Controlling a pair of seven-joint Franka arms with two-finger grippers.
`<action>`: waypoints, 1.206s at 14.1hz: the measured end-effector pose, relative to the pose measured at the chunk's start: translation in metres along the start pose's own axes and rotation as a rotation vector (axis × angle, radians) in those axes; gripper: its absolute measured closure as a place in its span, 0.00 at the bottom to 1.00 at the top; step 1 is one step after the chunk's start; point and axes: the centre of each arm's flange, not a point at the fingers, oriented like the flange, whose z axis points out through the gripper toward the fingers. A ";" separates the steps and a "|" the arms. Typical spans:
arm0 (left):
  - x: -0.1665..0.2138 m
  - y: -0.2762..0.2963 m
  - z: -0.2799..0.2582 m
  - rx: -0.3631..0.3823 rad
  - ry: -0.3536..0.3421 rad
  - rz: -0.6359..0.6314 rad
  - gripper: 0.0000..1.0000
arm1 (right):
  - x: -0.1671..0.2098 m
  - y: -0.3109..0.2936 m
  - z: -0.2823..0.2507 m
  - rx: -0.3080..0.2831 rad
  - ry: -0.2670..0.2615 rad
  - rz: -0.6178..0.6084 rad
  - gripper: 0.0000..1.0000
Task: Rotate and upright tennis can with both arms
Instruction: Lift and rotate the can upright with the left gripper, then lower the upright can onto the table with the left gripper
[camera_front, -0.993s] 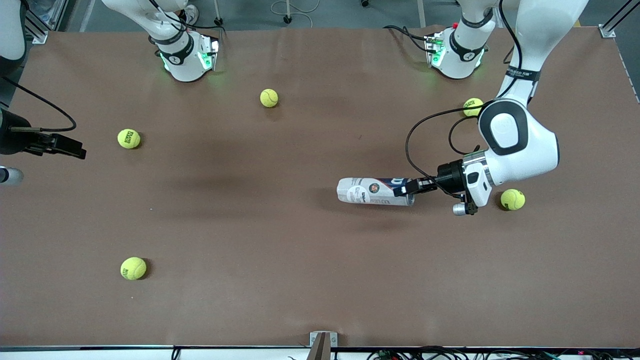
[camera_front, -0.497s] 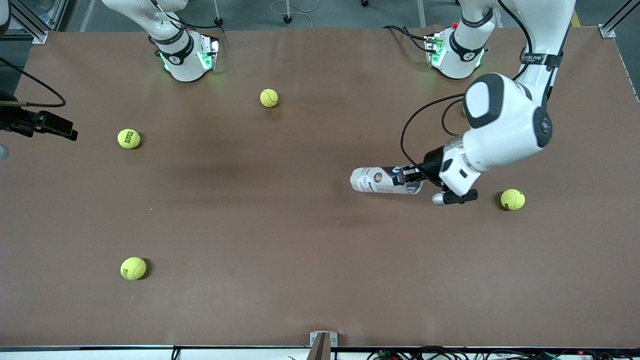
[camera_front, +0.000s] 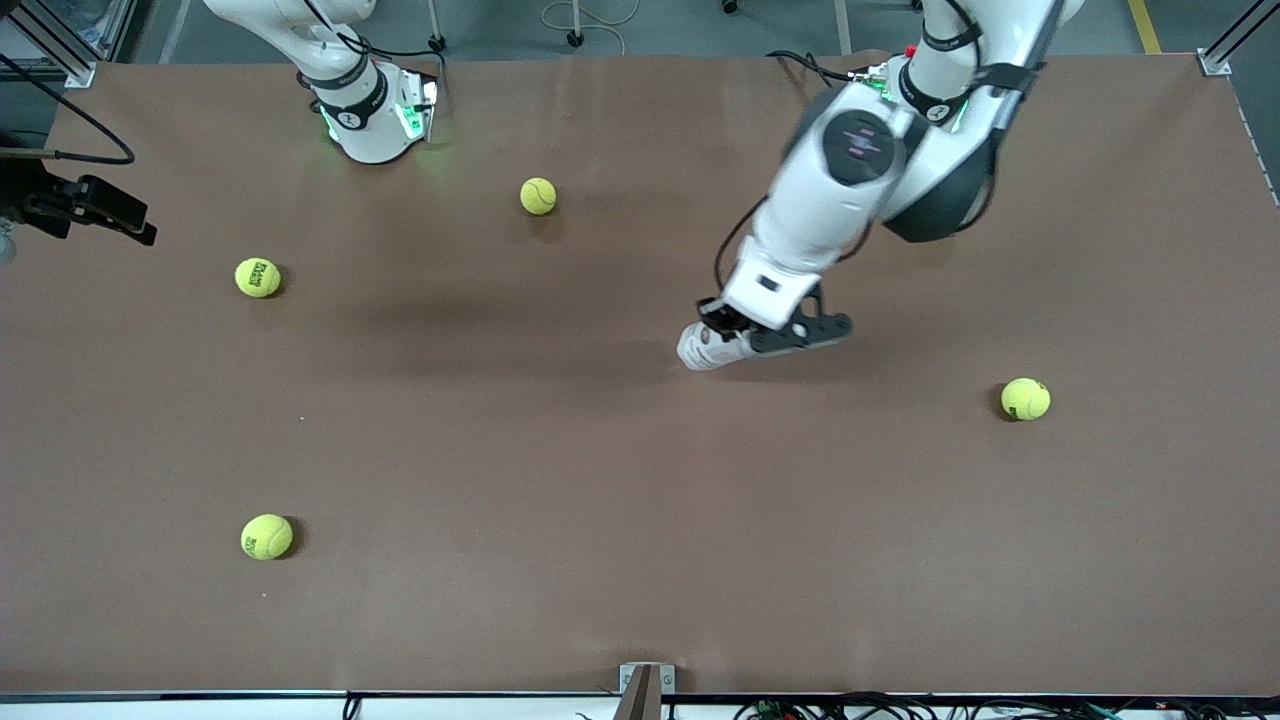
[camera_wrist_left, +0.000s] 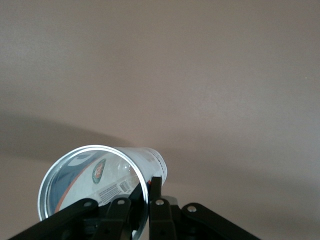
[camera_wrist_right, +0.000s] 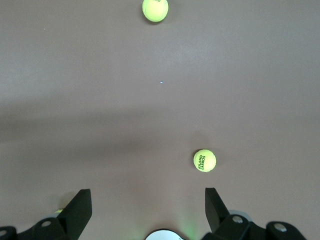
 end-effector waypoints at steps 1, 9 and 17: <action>-0.015 0.019 0.010 0.025 0.027 0.002 0.95 | -0.002 0.000 -0.002 0.001 0.005 0.000 0.00; -0.080 0.087 0.093 0.240 0.090 0.052 0.95 | -0.016 -0.001 -0.021 0.019 0.048 -0.004 0.00; -0.081 0.089 0.092 0.246 0.094 0.057 0.50 | -0.015 -0.003 -0.020 0.033 0.052 -0.006 0.00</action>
